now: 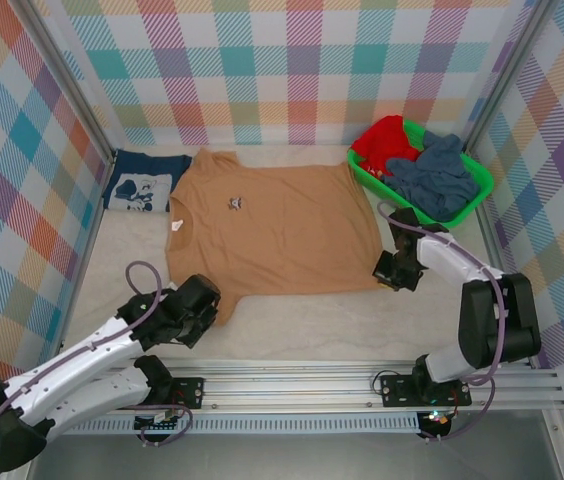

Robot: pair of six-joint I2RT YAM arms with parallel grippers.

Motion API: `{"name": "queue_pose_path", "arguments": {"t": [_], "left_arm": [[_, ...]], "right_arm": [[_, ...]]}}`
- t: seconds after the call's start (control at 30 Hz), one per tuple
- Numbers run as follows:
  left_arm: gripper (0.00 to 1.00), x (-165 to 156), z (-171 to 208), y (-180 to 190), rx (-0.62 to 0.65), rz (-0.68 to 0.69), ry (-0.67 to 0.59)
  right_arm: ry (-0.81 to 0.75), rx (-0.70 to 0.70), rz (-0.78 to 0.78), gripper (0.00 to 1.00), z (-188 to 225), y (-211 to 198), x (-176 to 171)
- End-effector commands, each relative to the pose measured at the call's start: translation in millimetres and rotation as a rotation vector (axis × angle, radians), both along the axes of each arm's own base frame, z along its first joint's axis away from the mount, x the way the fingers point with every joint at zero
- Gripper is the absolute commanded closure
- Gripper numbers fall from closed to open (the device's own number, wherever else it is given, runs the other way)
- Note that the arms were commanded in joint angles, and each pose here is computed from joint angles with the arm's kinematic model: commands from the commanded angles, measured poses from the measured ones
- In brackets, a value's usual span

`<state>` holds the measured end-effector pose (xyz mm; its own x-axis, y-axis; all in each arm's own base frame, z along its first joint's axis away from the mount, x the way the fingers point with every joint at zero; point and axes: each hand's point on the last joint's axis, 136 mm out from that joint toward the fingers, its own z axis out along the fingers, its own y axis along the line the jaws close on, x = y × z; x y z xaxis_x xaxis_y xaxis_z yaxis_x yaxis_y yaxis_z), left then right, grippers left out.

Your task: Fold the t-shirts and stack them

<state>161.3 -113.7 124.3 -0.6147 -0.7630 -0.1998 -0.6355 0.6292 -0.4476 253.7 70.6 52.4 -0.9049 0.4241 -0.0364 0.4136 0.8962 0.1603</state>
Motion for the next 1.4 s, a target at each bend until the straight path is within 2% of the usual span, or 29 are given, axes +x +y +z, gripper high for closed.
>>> {"name": "queue_pose_path", "arguments": {"t": [0.0,0.07,0.17,0.23,0.33,0.47,0.57,0.7,0.9,1.0,1.13,1.23,1.37], "left_arm": [[1.00,36,87,17,0.089,0.014,-0.302],[1.00,49,135,29,0.151,0.026,-0.445],[1.00,60,171,44,0.210,0.054,-0.545],[1.00,72,197,40,0.202,0.028,-0.615],[1.00,88,256,31,0.200,-0.008,-0.765],[1.00,98,343,34,0.294,-0.032,-0.930],[1.00,94,405,42,0.327,-0.016,-1.069],[1.00,72,479,54,0.284,0.010,-1.272],[1.00,35,561,59,0.208,-0.017,-1.542],[1.00,36,587,56,0.249,-0.026,-1.582],[1.00,87,585,28,0.413,-0.043,-1.496],[1.00,164,552,25,0.456,-0.018,-1.343],[1.00,279,471,53,0.374,0.051,-1.116]], "right_arm": [[-0.171,0.014,0.070,1.00,52,12,21],[-0.324,0.036,0.098,1.00,93,19,39],[-0.502,0.080,0.100,1.00,149,27,61],[-0.629,0.146,0.123,1.00,190,39,76],[-0.814,0.207,0.129,1.00,253,47,90],[-1.038,0.253,0.164,1.00,335,52,96],[-1.212,0.269,0.186,1.00,393,50,86],[-1.433,0.276,0.202,1.00,464,41,53],[-1.652,0.268,0.187,1.00,525,24,4],[-1.677,0.279,0.188,1.00,537,24,0],[-1.627,0.280,0.198,1.00,532,33,32],[-1.561,0.266,0.197,1.00,514,44,78],[-1.444,0.270,0.183,1.00,475,61,151]]}}
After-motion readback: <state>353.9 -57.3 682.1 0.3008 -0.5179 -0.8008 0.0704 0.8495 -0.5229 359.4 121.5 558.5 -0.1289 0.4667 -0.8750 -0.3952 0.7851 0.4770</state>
